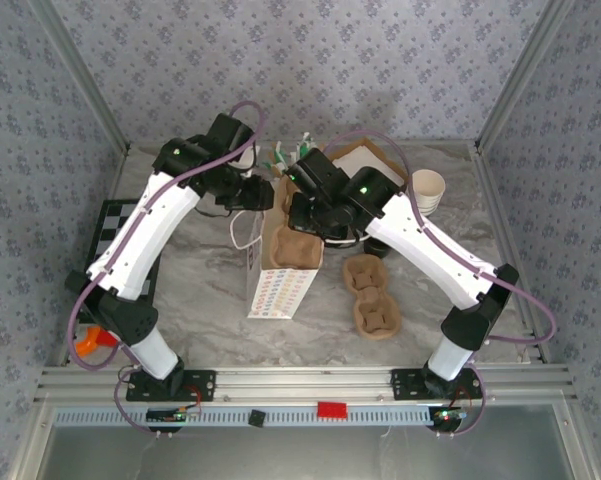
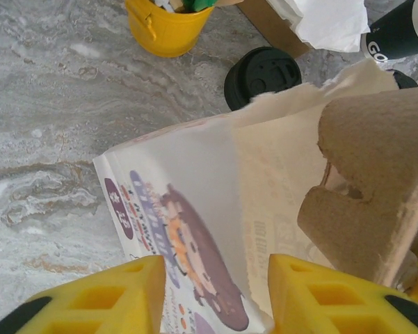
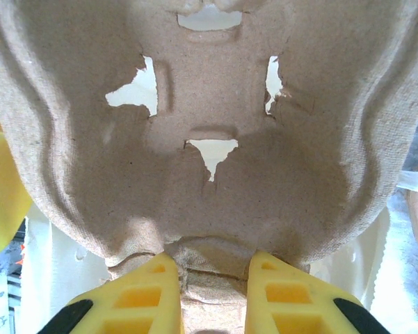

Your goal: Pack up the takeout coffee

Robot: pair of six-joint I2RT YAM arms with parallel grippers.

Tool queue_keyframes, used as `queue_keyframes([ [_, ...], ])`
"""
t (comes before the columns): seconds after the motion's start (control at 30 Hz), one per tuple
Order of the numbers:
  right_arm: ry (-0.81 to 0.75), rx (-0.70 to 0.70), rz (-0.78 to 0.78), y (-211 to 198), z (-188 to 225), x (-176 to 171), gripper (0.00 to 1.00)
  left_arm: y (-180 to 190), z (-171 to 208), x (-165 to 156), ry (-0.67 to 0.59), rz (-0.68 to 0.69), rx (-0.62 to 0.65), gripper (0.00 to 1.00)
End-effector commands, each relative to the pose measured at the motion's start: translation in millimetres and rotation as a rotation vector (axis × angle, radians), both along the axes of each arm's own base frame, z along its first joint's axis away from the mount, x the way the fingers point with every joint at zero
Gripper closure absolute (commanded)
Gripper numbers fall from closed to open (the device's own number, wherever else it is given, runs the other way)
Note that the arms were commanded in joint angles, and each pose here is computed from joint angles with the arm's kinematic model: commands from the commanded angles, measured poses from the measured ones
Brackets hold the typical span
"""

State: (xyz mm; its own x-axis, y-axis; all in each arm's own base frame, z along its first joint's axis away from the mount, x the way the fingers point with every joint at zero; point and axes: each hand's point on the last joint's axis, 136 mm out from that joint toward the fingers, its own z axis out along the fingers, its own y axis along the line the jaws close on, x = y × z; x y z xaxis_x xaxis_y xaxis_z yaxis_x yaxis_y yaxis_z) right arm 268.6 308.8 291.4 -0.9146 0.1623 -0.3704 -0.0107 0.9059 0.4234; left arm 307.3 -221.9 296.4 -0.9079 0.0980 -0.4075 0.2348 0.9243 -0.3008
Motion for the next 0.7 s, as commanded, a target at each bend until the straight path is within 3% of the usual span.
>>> queue_keyframes([
  [0.0,0.016,0.034,-0.019,-2,5,-5,0.79,0,2,0,-0.009,-0.002,-0.011,0.66],
  [0.1,0.011,0.041,-0.027,0,6,-3,0.79,-5,4,3,-0.013,0.009,-0.049,0.76],
  [0.33,0.023,0.041,-0.016,3,7,-5,0.79,-3,3,5,-0.035,0.085,-0.094,0.91],
  [0.53,0.033,0.04,-0.001,5,9,-11,0.8,3,21,6,-0.091,0.153,-0.142,1.0],
  [0.67,0.027,0.046,0.002,6,12,-11,0.8,5,27,6,-0.106,0.181,-0.165,1.0],
])
